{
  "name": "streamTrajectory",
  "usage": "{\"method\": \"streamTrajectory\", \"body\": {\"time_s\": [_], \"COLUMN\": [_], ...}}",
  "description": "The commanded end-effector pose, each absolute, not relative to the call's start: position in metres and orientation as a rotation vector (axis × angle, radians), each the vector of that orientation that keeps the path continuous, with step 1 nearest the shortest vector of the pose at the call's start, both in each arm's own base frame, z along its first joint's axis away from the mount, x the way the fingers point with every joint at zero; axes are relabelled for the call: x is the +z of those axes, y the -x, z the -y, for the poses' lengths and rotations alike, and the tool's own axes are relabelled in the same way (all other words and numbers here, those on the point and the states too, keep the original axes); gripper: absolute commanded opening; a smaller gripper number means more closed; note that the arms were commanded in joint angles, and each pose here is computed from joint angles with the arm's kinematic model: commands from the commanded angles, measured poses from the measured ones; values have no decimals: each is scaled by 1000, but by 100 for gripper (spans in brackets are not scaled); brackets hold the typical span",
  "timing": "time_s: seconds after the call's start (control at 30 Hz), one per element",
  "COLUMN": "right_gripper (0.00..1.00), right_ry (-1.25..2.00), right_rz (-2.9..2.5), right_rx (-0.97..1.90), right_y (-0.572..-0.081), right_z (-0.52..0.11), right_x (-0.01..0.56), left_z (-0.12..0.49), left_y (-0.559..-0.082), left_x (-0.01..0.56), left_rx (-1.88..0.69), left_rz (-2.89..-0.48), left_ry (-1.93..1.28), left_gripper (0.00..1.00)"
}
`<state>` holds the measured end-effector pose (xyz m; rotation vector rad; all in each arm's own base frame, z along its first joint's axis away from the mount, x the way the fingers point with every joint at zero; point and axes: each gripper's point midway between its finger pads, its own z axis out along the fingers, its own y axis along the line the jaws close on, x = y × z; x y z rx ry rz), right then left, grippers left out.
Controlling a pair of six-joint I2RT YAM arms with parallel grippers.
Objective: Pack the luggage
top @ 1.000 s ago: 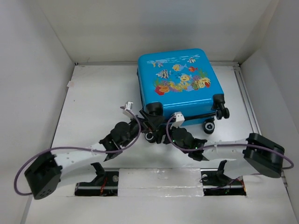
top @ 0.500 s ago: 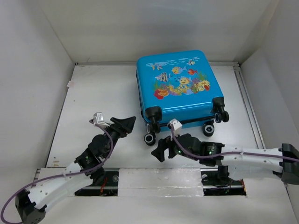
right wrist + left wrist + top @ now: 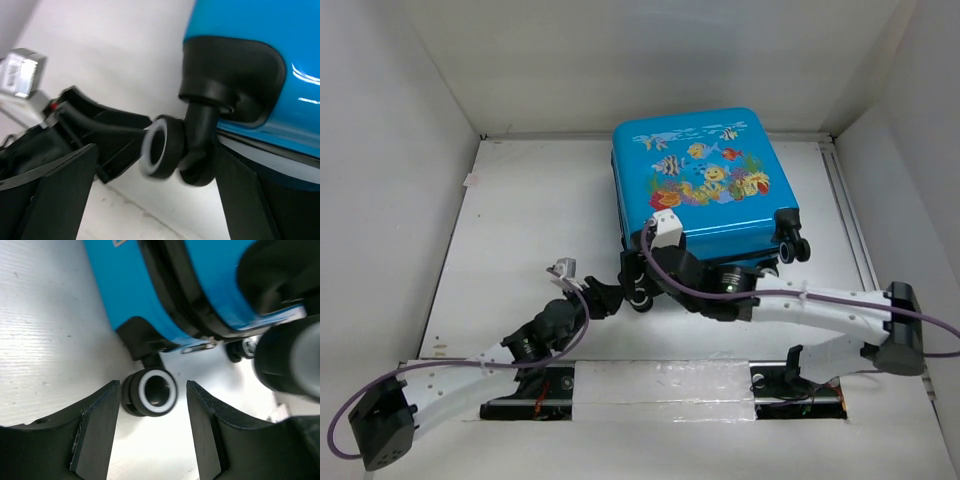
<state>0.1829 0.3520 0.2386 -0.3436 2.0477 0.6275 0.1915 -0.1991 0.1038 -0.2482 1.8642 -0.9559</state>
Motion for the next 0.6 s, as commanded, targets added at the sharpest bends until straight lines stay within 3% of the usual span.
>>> {"method": "streamTrajectory", "body": {"time_s": [0.0,0.33,0.47,0.57], "right_gripper": [100,93,73,24], "right_ry": [357,235,228,242], "right_rz": [-2083,-2116,-2074,-2054], "right_rx": [432,250,329,356], "right_y": [-201,-214,-217,-222], "right_z": [-343,-326,-331,-336], "right_x": [223,199,209,218], "left_z": [211,237,247,251], "left_y": [-199,-202,-198,-199], "left_x": [129,137,134,139], "left_rx": [-983,-957,-925,-932], "left_rz": [-1778,-1774,-1783,-1765], "left_ry": [196,100,67,64], "left_gripper": [50,50,50,50]}}
